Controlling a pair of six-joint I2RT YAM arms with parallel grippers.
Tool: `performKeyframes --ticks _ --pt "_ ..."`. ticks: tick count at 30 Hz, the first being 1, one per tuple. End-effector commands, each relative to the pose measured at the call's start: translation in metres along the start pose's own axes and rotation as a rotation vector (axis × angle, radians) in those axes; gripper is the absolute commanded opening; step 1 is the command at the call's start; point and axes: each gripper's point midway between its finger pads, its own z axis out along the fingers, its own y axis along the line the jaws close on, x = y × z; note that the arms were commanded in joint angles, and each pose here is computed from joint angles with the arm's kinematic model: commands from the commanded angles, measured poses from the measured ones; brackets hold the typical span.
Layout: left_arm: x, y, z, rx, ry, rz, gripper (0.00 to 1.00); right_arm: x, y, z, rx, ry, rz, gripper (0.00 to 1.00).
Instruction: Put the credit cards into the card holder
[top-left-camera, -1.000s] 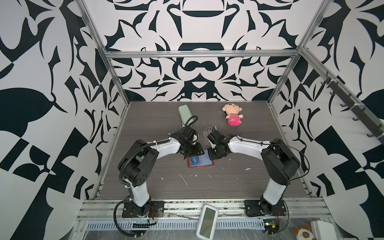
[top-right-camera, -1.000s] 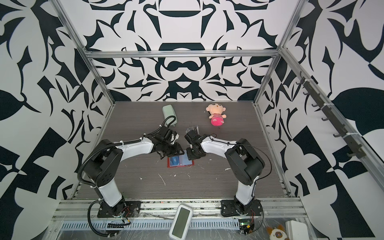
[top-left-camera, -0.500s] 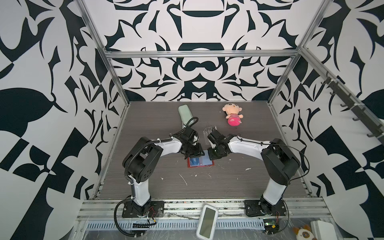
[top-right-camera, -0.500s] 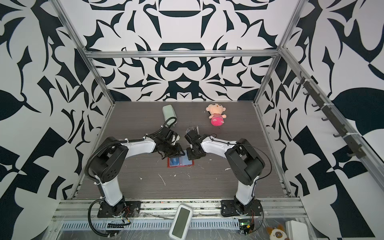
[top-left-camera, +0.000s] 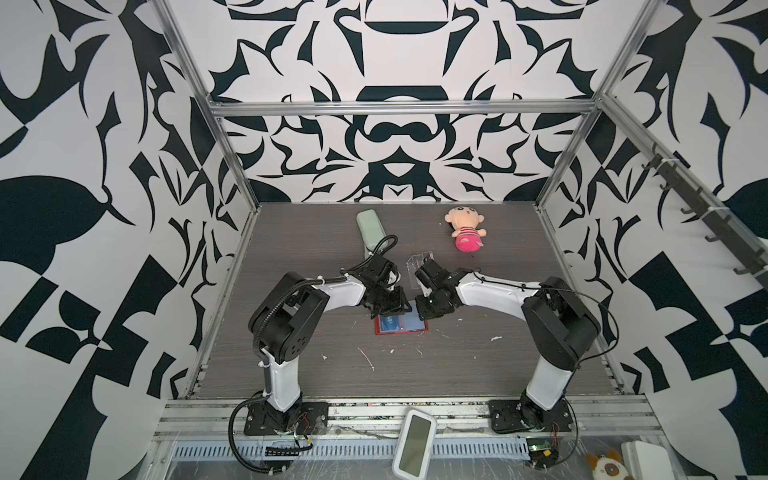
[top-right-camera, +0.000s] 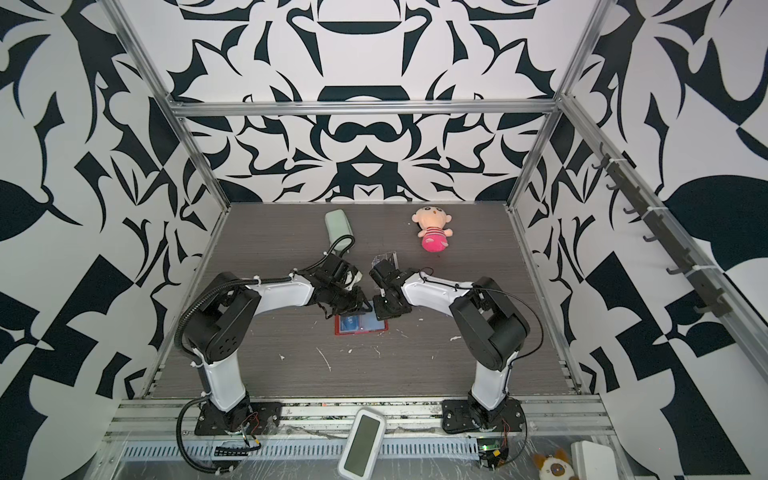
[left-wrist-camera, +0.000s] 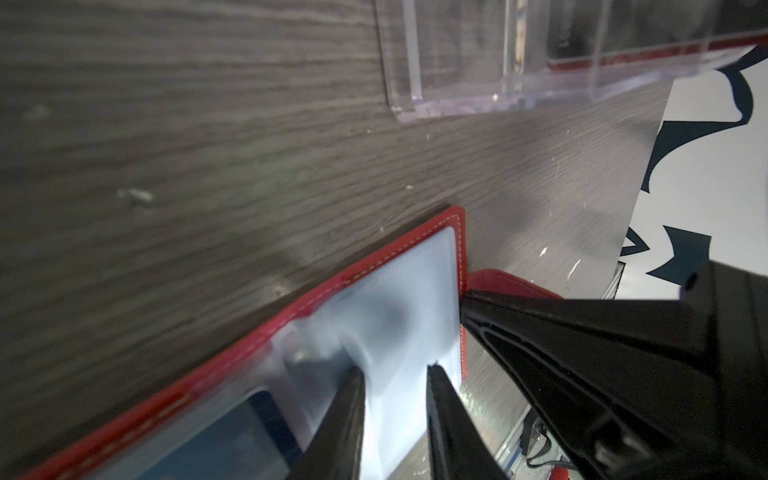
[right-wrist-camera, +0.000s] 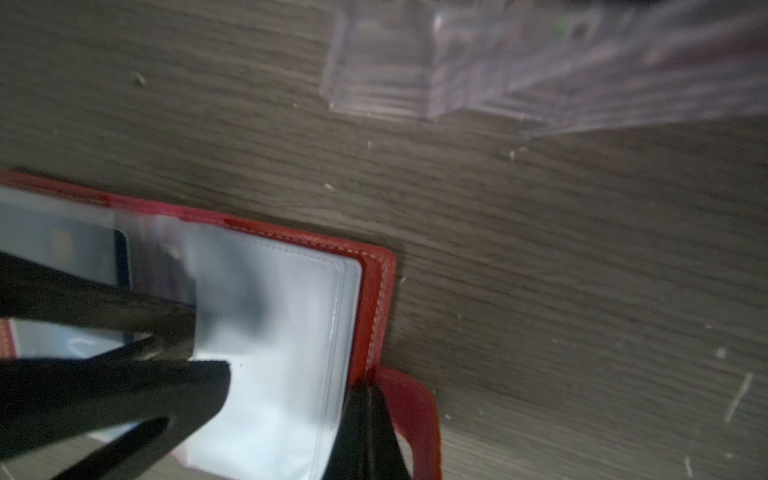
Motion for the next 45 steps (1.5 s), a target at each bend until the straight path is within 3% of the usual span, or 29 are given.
performKeyframes --ticks 1,6,10,18,45 --pt "0.004 0.002 0.007 0.001 0.024 -0.013 0.28 0.009 0.000 0.013 -0.005 0.032 0.010 0.03" --pt "0.003 0.000 0.003 0.004 0.012 -0.008 0.07 0.005 -0.003 0.005 0.011 -0.001 0.017 0.03" --pt "0.000 0.000 -0.003 -0.012 -0.016 0.003 0.00 -0.002 -0.006 -0.008 0.024 -0.057 0.021 0.02" --pt "-0.001 0.000 -0.008 -0.021 -0.042 0.010 0.00 -0.009 0.004 -0.022 -0.035 -0.107 0.017 0.02" --pt "0.002 -0.003 -0.015 0.002 -0.072 0.029 0.00 -0.007 0.026 -0.007 -0.148 -0.059 0.008 0.03"
